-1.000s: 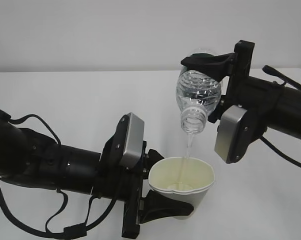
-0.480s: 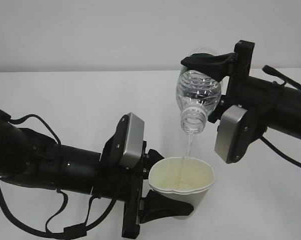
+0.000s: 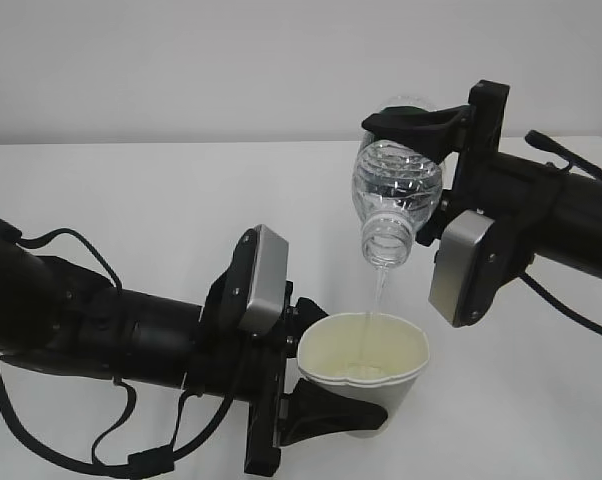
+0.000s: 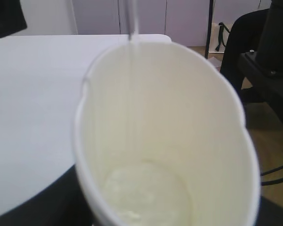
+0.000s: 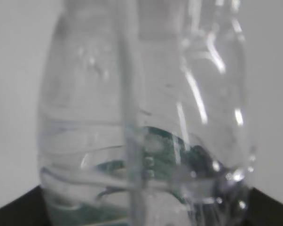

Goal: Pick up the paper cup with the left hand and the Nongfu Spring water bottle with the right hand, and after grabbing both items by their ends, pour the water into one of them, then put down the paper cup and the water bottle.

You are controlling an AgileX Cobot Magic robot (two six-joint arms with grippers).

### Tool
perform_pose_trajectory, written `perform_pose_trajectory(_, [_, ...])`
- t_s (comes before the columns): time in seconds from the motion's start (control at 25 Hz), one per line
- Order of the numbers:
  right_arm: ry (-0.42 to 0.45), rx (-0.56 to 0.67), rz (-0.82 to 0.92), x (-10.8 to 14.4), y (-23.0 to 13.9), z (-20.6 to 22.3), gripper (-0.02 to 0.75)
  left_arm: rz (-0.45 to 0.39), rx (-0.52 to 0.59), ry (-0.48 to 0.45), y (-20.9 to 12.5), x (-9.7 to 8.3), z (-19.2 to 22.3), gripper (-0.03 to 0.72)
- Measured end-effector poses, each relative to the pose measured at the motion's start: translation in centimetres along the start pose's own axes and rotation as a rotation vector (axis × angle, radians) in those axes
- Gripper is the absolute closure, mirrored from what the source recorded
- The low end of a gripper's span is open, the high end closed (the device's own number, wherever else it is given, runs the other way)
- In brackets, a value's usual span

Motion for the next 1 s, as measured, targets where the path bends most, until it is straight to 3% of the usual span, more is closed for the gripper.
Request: perform_pose_trajectory(1.0, [-0.006, -0.001, -0.019, -0.11, 0.02, 0.0, 0.274, -0.015, -0.004, 0.007, 0.08, 0.13, 0.0, 0.27])
Point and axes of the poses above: a point on each arm's last joint axis where the gripper is mounted, z pointing out along that axis toward the gripper, x along the wrist's bending axis when the last joint is at zero, y = z × x, the point moved 10 cm from there along z, pointing out along that axis toward the gripper, and after that the axes turned 8 degrees about -z, right-handed, at the moved point
